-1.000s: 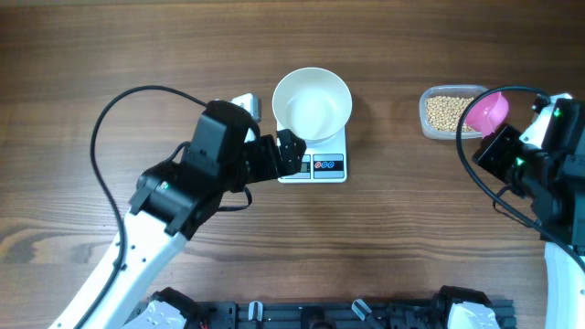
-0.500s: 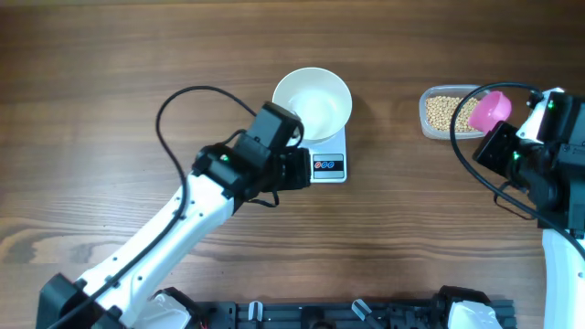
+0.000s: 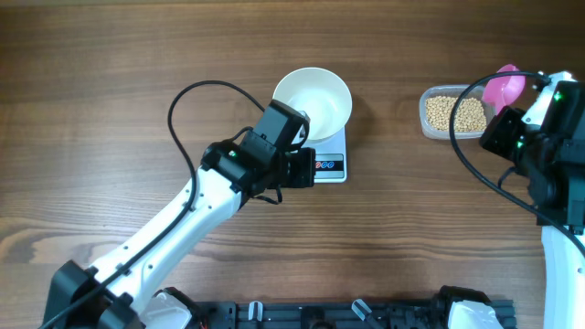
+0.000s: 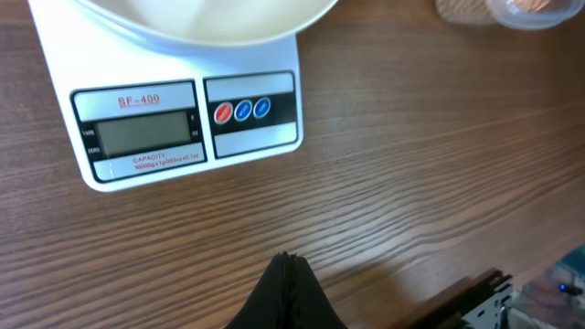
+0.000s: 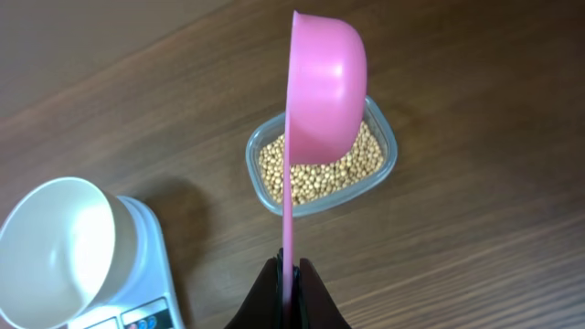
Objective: Scoop item into bowl and weigh 150g on scale
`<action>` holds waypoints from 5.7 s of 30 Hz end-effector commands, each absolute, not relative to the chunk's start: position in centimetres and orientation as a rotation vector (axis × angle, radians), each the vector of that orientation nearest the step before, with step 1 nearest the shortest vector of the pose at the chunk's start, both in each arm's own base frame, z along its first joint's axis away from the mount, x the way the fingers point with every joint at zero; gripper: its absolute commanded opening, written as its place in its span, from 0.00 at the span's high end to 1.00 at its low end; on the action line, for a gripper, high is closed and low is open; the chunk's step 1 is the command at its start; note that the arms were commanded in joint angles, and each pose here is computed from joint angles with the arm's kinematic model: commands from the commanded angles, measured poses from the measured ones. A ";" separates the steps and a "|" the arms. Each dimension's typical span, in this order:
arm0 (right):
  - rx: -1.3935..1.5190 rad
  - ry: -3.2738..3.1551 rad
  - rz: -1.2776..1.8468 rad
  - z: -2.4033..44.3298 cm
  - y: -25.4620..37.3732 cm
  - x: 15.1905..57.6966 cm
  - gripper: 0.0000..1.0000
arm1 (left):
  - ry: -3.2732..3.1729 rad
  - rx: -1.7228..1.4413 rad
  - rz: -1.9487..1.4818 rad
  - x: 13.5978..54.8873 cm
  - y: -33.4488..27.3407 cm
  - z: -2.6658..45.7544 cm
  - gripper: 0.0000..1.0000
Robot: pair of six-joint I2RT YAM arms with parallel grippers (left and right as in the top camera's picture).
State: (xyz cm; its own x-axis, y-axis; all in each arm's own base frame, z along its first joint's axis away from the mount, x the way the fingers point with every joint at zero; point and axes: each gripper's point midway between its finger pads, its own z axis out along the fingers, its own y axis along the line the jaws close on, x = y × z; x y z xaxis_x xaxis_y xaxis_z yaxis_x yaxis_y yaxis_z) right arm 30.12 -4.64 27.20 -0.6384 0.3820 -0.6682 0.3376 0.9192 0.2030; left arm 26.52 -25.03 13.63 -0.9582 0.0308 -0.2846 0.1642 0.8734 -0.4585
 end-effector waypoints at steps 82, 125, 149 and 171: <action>0.494 2.290 -0.211 27.5 -8.3 30.3 0.96 | 2.528 0.617 -0.025 31.3 -26.9 1.3 0.96; 0.495 2.298 -0.212 27.4 -8.2 30.1 0.96 | 2.507 0.638 -0.121 32.3 -27.3 1.4 0.96; 0.494 2.284 -0.211 27.6 -8.3 30.4 0.96 | 2.536 0.670 -0.132 31.3 -27.5 1.0 0.96; 0.494 2.287 -0.211 27.6 -8.3 30.3 0.96 | 2.582 0.685 -0.098 30.8 -26.9 -0.8 0.96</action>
